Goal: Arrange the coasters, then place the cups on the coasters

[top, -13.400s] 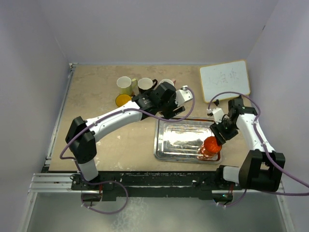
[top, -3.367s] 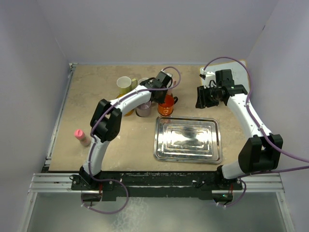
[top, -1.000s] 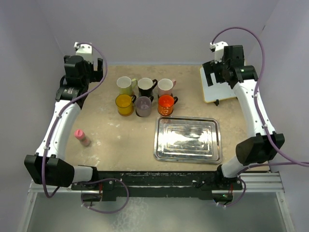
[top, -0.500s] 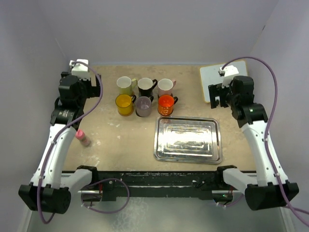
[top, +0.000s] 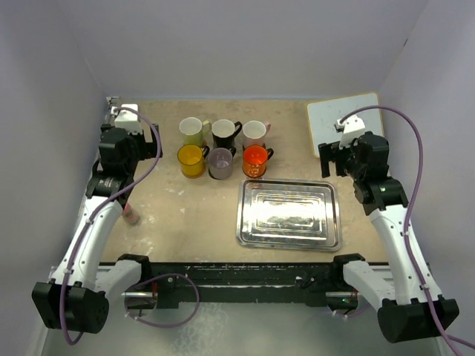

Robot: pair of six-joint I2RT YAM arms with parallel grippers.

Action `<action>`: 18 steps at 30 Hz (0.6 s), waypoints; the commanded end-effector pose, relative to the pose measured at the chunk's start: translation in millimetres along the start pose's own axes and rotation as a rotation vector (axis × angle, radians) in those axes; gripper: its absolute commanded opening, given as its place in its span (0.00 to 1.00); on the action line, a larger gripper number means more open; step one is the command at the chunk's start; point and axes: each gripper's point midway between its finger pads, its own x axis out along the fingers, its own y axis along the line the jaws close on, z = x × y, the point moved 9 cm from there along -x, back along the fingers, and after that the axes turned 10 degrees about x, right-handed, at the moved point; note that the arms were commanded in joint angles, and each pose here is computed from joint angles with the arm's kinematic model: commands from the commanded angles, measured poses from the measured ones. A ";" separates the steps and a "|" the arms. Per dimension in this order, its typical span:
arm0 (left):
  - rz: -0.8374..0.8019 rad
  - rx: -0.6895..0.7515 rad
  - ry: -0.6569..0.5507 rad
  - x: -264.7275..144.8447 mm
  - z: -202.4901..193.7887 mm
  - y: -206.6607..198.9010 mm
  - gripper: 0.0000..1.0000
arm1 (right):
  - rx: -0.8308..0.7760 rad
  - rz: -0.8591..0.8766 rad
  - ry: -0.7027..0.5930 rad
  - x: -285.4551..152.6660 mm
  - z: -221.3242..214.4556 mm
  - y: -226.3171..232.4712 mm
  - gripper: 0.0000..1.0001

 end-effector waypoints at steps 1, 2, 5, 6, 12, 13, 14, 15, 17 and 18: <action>-0.025 -0.042 -0.118 -7.5 8.5 -2.0 0.99 | 0.010 0.020 -0.086 -4.9 9.2 1.4 1.00; -0.039 -0.042 -0.130 -8.9 5.7 -3.6 0.99 | 0.015 0.016 -0.089 -7.3 8.5 1.1 1.00; -0.040 -0.024 -0.154 -14.1 6.8 -2.0 0.99 | 0.014 0.014 -0.108 -12.0 6.6 0.7 1.00; -0.032 -0.022 -0.154 -15.9 8.1 -0.7 0.99 | 0.014 0.009 -0.101 -11.7 2.6 0.4 1.00; -0.048 -0.017 -0.182 -20.9 8.3 2.4 0.99 | 0.005 -0.030 -0.128 -17.0 2.5 -3.6 1.00; -0.051 -0.016 -0.184 -21.2 8.6 2.6 0.99 | 0.004 -0.031 -0.128 -18.1 2.0 -3.8 1.00; -0.055 -0.015 -0.187 -21.9 9.7 2.9 0.99 | 0.004 -0.032 -0.128 -18.6 1.5 -3.8 1.00; -0.058 -0.015 -0.189 -22.5 10.0 2.9 0.99 | 0.005 -0.034 -0.130 -19.6 1.1 -4.0 1.00; -0.062 -0.014 -0.192 -23.4 9.8 3.0 1.00 | 0.006 -0.036 -0.134 -20.7 0.7 -4.3 1.00; -0.063 -0.015 -0.193 -23.5 10.1 3.0 1.00 | 0.005 -0.036 -0.133 -20.7 0.3 -4.3 1.00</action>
